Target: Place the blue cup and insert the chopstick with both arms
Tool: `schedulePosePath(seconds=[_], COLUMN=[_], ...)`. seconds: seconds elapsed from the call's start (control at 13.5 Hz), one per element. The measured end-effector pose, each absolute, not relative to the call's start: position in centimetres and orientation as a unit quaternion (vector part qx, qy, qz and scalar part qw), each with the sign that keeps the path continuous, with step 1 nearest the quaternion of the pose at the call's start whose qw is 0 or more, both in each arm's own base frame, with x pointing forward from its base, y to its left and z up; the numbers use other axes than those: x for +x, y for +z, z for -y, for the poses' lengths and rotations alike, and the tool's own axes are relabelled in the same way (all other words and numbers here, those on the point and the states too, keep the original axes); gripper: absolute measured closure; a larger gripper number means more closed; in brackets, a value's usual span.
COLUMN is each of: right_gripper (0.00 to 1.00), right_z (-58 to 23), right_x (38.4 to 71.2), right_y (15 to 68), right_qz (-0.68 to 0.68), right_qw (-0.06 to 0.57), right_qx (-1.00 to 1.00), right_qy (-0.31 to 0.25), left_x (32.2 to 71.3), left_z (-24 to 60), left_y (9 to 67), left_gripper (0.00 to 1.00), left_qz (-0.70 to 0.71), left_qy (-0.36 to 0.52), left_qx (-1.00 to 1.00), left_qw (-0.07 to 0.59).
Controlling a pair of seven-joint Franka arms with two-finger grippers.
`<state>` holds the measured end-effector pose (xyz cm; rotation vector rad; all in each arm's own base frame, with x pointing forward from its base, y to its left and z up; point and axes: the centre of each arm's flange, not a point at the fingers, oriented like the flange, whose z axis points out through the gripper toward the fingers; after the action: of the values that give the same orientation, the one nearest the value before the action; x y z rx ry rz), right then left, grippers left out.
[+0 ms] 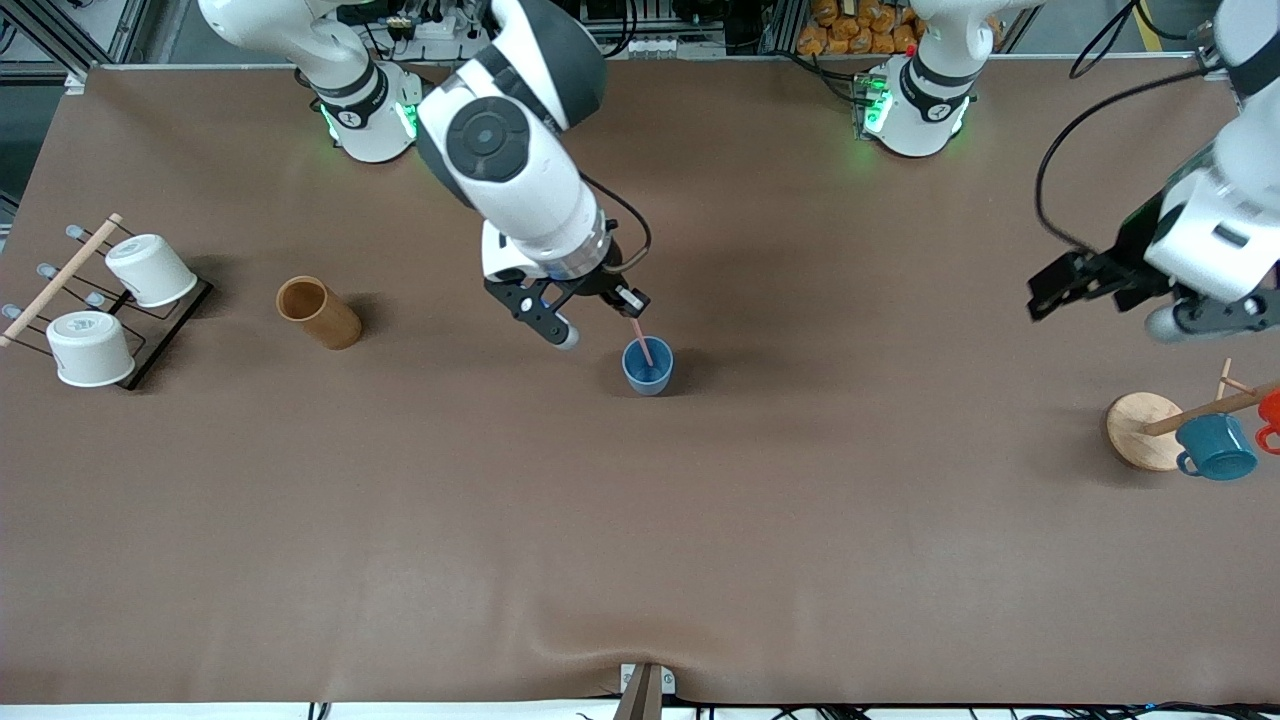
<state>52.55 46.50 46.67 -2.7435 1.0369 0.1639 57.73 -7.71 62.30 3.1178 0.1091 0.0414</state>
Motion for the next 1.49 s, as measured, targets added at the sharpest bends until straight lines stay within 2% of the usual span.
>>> schedulePosePath(seconds=[0.07, 0.45, 0.67, 0.74, 0.89, 1.11, 1.49], right_gripper=[0.87, 0.35, 0.03, 0.00, 0.00, 0.00, 0.00], right_z=[-46.8, -45.7, -41.8, -40.0, -36.9, -31.2, -17.2], right_x=[52.2, 53.1, 55.0, 55.9, 57.2, 59.0, 62.4], right_y=[46.5, 46.7, 49.5, 51.2, 53.5, 54.8, 55.6], right_qz=[-0.352, -0.363, -0.383, -0.390, -0.381, -0.311, -0.199], right_qw=[0.099, 0.097, 0.071, 0.066, 0.061, 0.048, 0.049], right_qx=[-0.929, -0.926, -0.919, -0.916, -0.920, -0.946, -0.974], right_qy=[0.054, 0.050, 0.065, 0.068, 0.070, 0.076, 0.099], left_x=[57.6, 56.7, 55.8, 55.5, 55.0, 54.6, 54.6], left_z=[7.0, 4.3, 4.1, 4.2, 4.3, 4.3, 4.5], left_y=[63.1, 65.1, 65.9, 65.9, 65.9, 66.0, 65.6], left_gripper=[0.00, 0.00, 0.00, 0.00, 0.00, 0.00, 0.00], left_qz=[-0.026, -0.031, -0.031, -0.031, -0.030, -0.029, -0.028], left_qy=[0.012, 0.018, 0.018, 0.016, 0.015, 0.015, 0.011], left_qx=[1.000, 0.999, 0.999, 0.999, 0.999, 0.999, 1.000], left_qw=[0.010, 0.001, -0.003, -0.004, -0.005, -0.006, -0.006])
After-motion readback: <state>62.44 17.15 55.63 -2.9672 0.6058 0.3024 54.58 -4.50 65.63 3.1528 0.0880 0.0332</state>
